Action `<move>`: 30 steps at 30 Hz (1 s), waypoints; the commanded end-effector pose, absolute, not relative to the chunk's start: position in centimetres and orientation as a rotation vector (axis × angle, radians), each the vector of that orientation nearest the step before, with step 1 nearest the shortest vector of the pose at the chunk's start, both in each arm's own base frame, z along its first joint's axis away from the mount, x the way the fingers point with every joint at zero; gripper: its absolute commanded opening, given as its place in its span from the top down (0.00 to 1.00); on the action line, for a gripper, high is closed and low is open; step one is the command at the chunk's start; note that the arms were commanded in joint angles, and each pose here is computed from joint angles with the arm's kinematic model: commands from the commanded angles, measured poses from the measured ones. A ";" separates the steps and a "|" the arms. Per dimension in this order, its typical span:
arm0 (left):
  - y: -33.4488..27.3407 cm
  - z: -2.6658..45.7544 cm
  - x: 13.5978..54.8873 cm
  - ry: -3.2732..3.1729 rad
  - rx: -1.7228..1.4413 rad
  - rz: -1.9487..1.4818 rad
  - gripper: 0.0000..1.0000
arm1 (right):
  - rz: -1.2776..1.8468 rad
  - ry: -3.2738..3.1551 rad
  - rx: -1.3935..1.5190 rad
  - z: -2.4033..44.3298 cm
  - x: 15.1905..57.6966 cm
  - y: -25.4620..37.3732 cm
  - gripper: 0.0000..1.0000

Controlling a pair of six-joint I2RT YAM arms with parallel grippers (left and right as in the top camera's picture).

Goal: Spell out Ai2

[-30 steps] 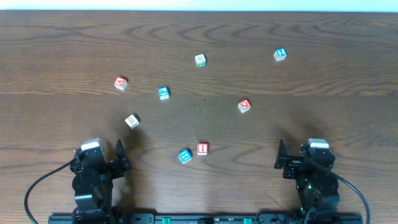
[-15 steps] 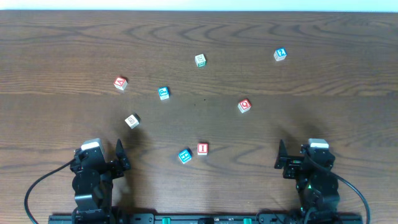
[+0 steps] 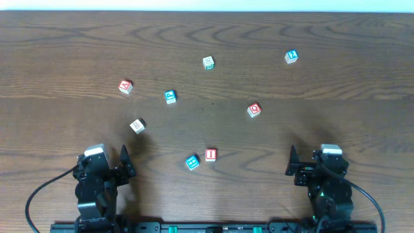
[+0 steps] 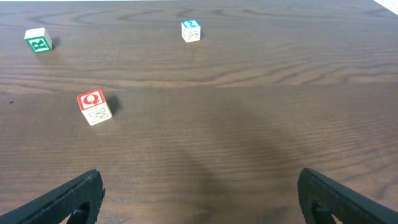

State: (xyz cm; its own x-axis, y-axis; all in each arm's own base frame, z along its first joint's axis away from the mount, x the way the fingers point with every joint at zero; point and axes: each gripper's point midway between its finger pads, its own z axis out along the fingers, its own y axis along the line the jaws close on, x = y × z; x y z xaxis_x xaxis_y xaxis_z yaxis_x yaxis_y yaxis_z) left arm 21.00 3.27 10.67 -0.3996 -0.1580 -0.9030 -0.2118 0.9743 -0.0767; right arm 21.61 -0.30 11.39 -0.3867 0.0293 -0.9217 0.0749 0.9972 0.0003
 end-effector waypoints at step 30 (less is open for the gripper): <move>3.3 10.1 21.0 1.998 -0.277 0.054 0.05 | 0.353 1.760 0.109 16.5 22.9 3.9 0.01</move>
